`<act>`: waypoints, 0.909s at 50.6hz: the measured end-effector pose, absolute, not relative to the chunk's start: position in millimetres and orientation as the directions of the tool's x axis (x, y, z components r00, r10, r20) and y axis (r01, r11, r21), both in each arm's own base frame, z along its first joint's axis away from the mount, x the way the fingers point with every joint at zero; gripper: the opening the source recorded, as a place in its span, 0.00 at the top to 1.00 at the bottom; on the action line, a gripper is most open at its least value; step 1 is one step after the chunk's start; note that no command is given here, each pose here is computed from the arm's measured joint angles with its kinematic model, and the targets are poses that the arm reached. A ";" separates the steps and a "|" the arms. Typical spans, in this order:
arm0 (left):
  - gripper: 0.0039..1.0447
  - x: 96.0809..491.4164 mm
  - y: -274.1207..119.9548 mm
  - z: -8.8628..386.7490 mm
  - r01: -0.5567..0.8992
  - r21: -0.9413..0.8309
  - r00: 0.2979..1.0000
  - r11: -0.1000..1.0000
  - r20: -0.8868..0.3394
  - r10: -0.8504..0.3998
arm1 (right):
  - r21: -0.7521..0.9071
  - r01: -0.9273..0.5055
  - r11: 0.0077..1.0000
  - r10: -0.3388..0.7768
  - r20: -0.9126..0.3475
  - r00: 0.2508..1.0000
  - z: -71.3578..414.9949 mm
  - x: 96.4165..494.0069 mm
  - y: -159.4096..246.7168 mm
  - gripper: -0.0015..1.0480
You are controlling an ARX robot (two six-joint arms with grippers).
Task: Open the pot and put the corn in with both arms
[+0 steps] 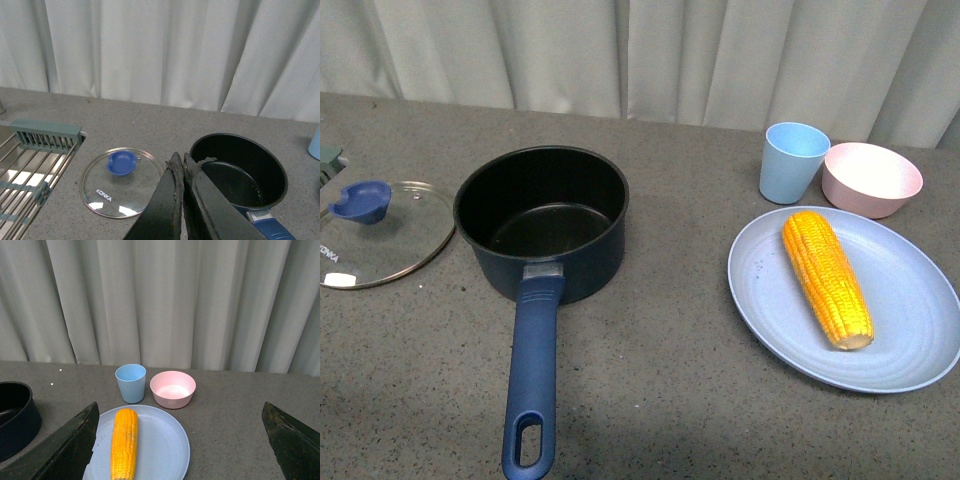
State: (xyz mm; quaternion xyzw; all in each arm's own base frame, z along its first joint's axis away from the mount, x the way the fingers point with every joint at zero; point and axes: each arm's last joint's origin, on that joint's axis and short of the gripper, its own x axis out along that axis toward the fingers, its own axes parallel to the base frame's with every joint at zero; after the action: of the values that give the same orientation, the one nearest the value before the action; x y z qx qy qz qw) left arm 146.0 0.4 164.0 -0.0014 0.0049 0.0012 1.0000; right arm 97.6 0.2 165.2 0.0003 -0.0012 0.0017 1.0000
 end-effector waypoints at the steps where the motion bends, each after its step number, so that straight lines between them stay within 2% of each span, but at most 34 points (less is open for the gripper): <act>1: 0.97 144.6 0.4 165.1 -0.002 -0.003 1.000 1.000 -0.006 0.002 | 0.001 -0.003 1.000 0.003 0.002 1.000 165.2 97.6 0.2 0.09; 46: 0.97 114.7 0.3 173.6 -0.002 -0.003 1.000 1.000 0.023 0.002 | 0.001 -0.003 1.000 0.003 0.003 1.000 165.2 97.6 0.2 0.09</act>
State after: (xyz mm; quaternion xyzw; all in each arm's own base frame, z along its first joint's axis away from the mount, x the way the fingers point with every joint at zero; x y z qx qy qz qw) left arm 114.7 0.3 173.6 -0.0014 -0.0117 0.0011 0.9999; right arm 97.6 0.2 165.2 0.0003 -0.0014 0.0017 1.0000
